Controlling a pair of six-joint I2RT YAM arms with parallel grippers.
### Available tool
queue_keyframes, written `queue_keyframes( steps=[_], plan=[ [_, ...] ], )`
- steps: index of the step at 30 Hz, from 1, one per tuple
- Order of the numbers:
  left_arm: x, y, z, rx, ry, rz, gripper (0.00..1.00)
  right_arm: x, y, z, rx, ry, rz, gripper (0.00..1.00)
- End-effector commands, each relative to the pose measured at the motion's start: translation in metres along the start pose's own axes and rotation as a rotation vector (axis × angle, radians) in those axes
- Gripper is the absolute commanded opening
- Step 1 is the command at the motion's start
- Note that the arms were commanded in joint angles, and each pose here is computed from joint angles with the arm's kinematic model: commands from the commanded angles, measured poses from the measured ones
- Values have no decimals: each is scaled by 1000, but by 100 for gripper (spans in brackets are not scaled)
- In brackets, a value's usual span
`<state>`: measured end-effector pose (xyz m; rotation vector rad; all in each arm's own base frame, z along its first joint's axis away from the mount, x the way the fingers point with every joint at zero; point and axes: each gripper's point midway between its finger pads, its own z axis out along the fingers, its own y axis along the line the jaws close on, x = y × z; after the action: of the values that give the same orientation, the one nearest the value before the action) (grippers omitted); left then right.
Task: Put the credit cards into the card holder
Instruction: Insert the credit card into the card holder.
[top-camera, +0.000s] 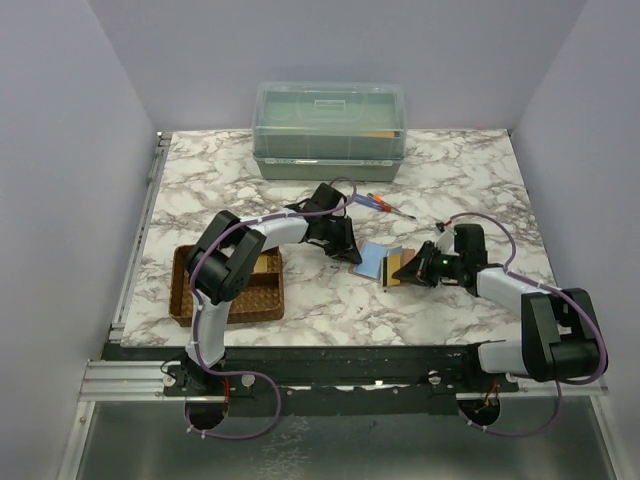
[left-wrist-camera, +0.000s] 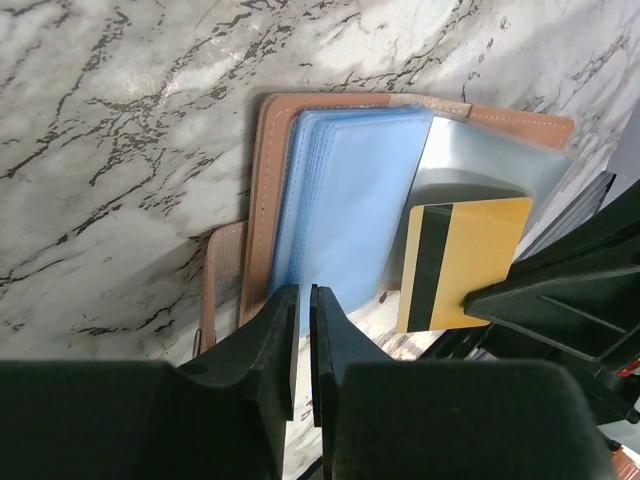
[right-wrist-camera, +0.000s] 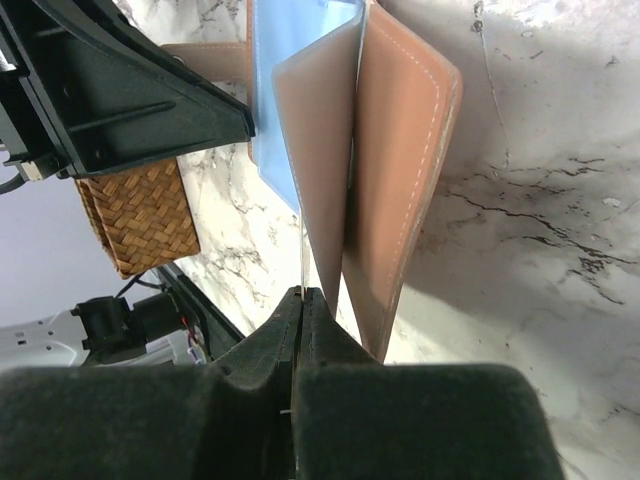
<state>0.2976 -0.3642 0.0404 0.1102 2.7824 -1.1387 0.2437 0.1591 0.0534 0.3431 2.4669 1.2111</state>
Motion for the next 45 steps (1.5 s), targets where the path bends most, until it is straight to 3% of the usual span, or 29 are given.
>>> queue_keyframes(
  steps=[1, 29, 45],
  plan=[
    [1, 14, 5, -48, -1, -2, 15, 2, -1, 2, -35, 13, -2, 0],
    [3, 17, 7, -60, 12, -11, 14, 4, -9, 8, -56, 29, 9, 0],
    [6, 18, 10, -61, 22, -13, 13, -20, -10, 25, -94, -6, -17, 0]
  ],
)
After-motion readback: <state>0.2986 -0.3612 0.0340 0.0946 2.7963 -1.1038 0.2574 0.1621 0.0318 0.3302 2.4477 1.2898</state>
